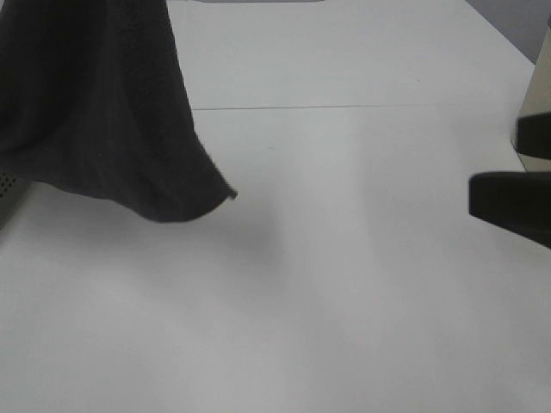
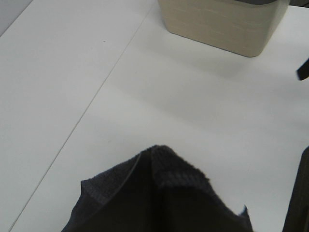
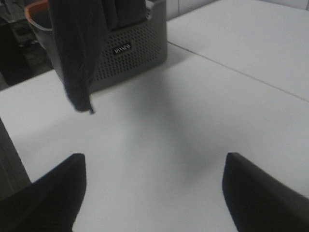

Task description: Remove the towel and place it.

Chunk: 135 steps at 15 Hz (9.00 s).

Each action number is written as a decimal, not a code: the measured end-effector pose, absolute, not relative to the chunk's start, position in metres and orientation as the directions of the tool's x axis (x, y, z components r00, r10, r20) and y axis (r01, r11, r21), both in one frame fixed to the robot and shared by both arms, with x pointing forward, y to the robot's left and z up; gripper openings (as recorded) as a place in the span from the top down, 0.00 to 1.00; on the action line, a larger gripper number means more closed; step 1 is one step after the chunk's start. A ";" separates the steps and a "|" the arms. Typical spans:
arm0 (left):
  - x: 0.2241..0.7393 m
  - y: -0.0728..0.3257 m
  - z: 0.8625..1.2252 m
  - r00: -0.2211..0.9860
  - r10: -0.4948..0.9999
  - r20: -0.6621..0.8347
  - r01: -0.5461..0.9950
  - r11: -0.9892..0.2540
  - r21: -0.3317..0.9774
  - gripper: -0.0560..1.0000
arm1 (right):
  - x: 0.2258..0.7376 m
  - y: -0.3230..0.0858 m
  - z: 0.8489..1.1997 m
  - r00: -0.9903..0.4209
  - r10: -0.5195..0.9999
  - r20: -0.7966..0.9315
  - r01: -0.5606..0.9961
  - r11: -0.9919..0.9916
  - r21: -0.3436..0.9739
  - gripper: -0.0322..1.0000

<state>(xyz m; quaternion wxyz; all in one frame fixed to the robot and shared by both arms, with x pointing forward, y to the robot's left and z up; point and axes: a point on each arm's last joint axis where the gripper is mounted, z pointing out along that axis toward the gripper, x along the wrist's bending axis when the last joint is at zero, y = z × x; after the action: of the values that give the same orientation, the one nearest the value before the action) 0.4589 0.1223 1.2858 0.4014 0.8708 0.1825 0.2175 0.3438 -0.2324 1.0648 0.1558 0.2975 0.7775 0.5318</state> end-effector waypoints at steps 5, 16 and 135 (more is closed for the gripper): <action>0.448 0.109 1.286 0.867 0.441 0.232 0.107 -0.619 0.778 0.95 | 0.405 -0.216 1.044 -0.878 0.443 0.183 0.252 0.102 0.962 0.18; 0.448 0.109 1.286 0.868 0.440 0.229 0.108 -0.618 0.779 0.95 | 0.460 -0.113 1.006 -0.952 0.073 0.297 0.305 0.170 0.937 0.18; 0.474 0.199 1.195 0.363 0.925 -0.110 0.770 -0.231 0.594 0.95 | 0.490 -0.170 1.187 -0.487 0.812 0.322 0.822 0.302 0.482 0.96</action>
<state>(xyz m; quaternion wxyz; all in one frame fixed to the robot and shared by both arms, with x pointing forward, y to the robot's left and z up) 0.4745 0.1991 1.1953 0.2894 0.7730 0.5484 0.1340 0.4896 -0.1695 1.1869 -0.0087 0.5063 0.8068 0.3043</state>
